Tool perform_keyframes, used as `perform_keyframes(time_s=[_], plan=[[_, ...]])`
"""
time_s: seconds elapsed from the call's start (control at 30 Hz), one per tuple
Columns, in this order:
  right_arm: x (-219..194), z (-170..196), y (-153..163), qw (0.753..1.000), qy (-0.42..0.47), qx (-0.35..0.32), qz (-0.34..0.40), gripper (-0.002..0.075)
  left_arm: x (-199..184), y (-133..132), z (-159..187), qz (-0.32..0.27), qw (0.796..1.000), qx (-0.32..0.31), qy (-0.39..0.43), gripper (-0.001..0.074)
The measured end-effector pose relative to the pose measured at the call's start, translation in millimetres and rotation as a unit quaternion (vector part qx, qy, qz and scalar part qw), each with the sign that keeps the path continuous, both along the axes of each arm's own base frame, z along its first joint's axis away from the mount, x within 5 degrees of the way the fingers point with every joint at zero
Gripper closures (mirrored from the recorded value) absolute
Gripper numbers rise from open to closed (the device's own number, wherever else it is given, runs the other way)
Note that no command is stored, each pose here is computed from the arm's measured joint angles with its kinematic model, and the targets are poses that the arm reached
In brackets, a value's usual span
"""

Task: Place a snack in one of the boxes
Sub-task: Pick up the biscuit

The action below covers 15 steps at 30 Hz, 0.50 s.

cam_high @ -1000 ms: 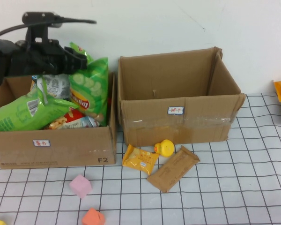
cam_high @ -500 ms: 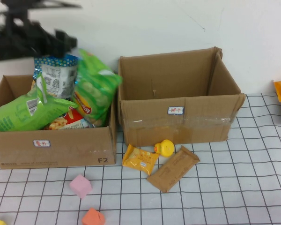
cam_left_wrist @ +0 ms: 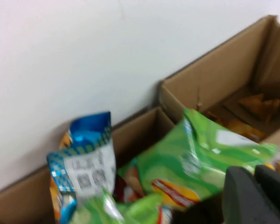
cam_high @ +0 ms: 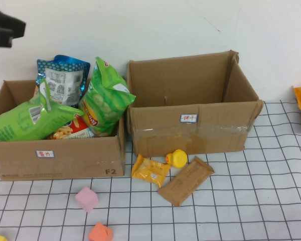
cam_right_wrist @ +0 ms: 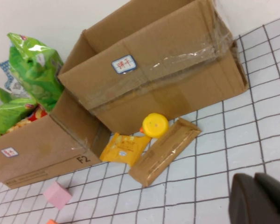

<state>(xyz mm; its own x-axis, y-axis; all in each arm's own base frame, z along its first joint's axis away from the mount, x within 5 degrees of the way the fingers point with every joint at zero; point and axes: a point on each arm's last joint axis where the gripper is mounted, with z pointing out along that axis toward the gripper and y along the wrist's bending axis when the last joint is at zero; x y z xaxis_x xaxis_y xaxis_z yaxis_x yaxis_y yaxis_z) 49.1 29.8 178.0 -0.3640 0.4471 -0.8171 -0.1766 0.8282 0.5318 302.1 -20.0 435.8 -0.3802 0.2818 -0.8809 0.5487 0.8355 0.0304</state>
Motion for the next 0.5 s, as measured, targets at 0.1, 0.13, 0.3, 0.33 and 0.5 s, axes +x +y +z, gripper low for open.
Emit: perform_keyframes(time_s=[0.1, 0.13, 0.3, 0.33, 0.5], plan=[[0, 1, 1, 1.0, -0.008, 0.002, 0.007, 0.0727, -33, -2, 4, 0.012, 1.0, -0.004, -0.009, 0.0729], [0, 2, 2, 1.0, -0.012, -0.002, 0.013, 0.0727, -46, -3, 3, 0.017, 1.0, -0.006, -0.015, 0.073], [-2, 15, 5, 0.996, -0.057, -0.051, 0.039, 0.0727, -108, -5, -16, 0.059, 0.997, -0.027, -0.037, 0.0734], [-3, 22, 5, 0.994, -0.072, -0.064, 0.042, 0.0727, -118, -5, -23, 0.064, 0.997, -0.03, -0.038, 0.0734], [-4, 59, 9, 0.977, -0.116, -0.155, 0.084, 0.0727, -185, -6, -75, 0.113, 0.99, -0.044, -0.067, 0.0735]])
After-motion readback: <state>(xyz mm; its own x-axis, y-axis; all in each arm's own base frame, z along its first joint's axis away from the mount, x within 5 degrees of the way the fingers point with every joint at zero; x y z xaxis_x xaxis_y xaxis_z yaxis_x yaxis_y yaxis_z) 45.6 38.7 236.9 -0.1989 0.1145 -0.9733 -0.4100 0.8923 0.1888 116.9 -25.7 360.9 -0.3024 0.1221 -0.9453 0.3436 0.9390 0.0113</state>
